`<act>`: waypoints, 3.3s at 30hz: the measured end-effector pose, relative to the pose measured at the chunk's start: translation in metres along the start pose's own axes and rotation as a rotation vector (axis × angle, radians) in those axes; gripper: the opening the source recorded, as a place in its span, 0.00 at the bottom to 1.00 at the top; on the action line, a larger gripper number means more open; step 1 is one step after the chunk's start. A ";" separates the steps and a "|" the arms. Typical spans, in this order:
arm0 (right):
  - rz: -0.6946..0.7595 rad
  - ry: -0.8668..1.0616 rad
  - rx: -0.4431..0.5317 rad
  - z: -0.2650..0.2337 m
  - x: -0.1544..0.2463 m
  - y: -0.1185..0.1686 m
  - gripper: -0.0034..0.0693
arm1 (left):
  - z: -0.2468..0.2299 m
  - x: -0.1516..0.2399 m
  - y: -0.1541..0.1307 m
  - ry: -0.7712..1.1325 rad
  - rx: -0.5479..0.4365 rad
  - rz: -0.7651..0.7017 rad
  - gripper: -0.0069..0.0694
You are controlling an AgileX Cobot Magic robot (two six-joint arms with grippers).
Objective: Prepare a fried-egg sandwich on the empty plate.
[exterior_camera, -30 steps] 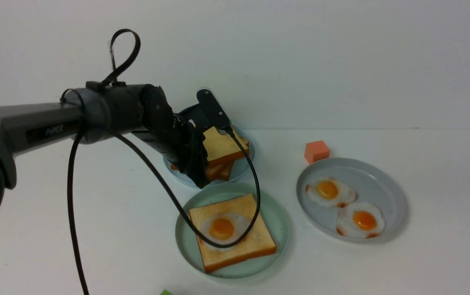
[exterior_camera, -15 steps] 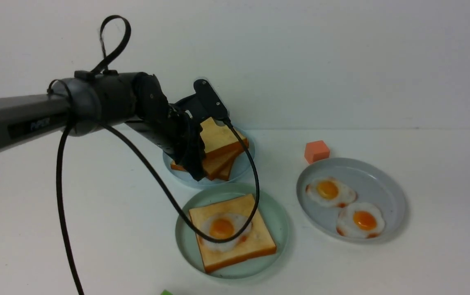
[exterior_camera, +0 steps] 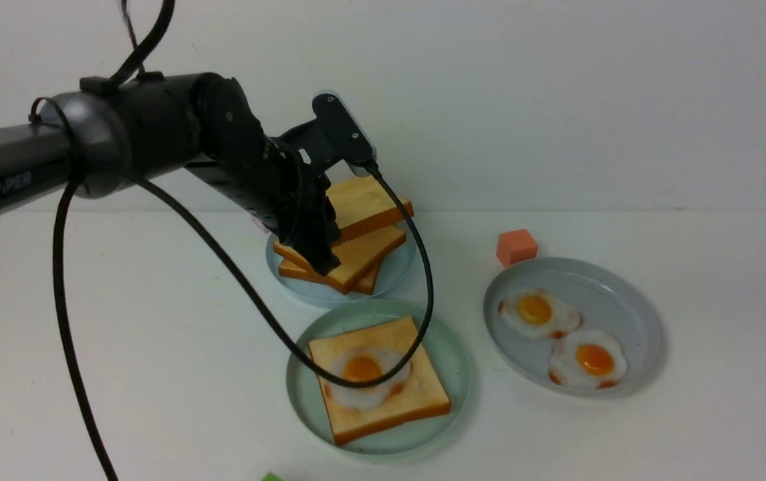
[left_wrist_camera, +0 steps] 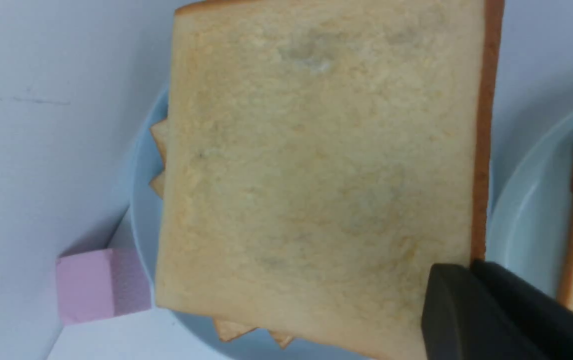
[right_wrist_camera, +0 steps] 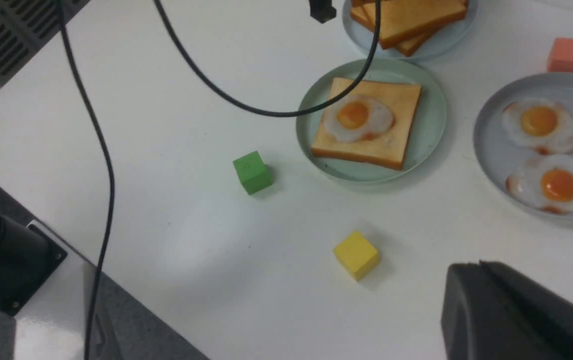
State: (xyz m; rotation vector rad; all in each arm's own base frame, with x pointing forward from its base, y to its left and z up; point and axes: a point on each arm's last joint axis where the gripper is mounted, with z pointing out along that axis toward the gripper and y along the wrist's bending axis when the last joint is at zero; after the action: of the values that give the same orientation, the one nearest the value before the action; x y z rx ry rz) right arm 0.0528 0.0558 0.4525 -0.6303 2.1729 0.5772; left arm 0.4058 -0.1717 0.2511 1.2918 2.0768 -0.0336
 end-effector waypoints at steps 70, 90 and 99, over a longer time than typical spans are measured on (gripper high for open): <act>-0.047 -0.097 0.154 -0.013 -0.001 -0.018 0.18 | -0.290 0.014 -0.148 -0.570 0.055 -0.422 0.07; -0.045 -0.095 0.147 -0.013 -0.001 -0.017 0.22 | -0.263 0.167 -0.211 -0.740 0.023 -0.455 0.07; -0.025 -0.098 0.171 -0.013 -0.001 -0.019 0.23 | -0.239 0.180 -0.220 -0.655 0.039 -0.457 0.07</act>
State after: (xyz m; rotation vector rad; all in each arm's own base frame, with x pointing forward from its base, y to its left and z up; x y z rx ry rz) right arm 0.0574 0.0336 0.4575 -0.5254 2.0930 0.3962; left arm 0.0533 -0.0560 0.2645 0.6663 1.7399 -0.6167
